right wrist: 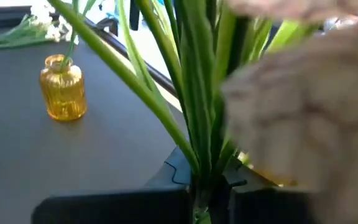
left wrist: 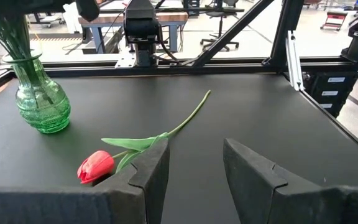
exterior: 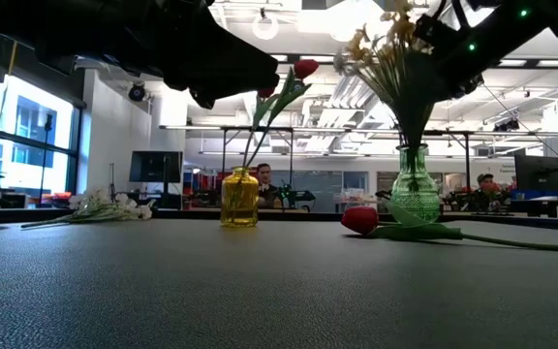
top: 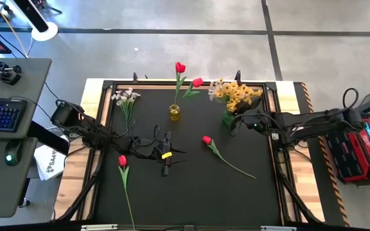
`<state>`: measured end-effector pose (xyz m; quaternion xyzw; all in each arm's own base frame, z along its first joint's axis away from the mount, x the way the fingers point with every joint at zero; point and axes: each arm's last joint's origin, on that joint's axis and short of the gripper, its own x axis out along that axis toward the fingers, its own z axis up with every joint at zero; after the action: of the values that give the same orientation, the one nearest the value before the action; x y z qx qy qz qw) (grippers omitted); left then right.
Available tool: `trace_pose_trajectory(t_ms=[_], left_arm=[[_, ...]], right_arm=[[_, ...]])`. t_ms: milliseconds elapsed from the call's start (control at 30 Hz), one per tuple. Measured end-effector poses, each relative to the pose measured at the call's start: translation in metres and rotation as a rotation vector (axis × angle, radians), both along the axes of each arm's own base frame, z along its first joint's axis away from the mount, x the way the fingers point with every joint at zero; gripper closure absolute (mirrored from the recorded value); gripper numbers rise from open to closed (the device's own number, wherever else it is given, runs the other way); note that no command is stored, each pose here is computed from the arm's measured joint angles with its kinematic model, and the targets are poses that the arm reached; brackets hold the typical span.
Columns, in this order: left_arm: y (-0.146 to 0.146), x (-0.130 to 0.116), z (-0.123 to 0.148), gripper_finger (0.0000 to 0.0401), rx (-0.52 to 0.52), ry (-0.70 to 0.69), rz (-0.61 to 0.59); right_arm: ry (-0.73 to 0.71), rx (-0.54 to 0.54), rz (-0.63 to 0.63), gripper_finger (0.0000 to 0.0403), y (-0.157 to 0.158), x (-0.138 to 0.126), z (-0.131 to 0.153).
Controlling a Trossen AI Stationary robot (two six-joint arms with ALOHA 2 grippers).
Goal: Sort flowers into vase by color
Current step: Put the yellow flowers into the green vase
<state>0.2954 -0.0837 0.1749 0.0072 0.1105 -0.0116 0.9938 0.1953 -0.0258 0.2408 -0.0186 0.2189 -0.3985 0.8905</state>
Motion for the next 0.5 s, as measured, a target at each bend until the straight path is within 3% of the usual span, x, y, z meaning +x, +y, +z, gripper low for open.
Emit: trace_pose_trajectory(t_ms=[333, 500], left_arm=[[0.0000, 0.0000, -0.0001, 0.0262, 0.000, 0.001, 0.000], [0.0000, -0.0001, -0.0003, 0.0262, 0.001, 0.003, 0.000]], right_arm=[[0.052, 0.029, -0.009, 0.0389, -0.0021, 0.0025, -0.0092], [0.049, 0.029, -0.028, 0.0357, -0.0024, 0.0018, -0.0096]])
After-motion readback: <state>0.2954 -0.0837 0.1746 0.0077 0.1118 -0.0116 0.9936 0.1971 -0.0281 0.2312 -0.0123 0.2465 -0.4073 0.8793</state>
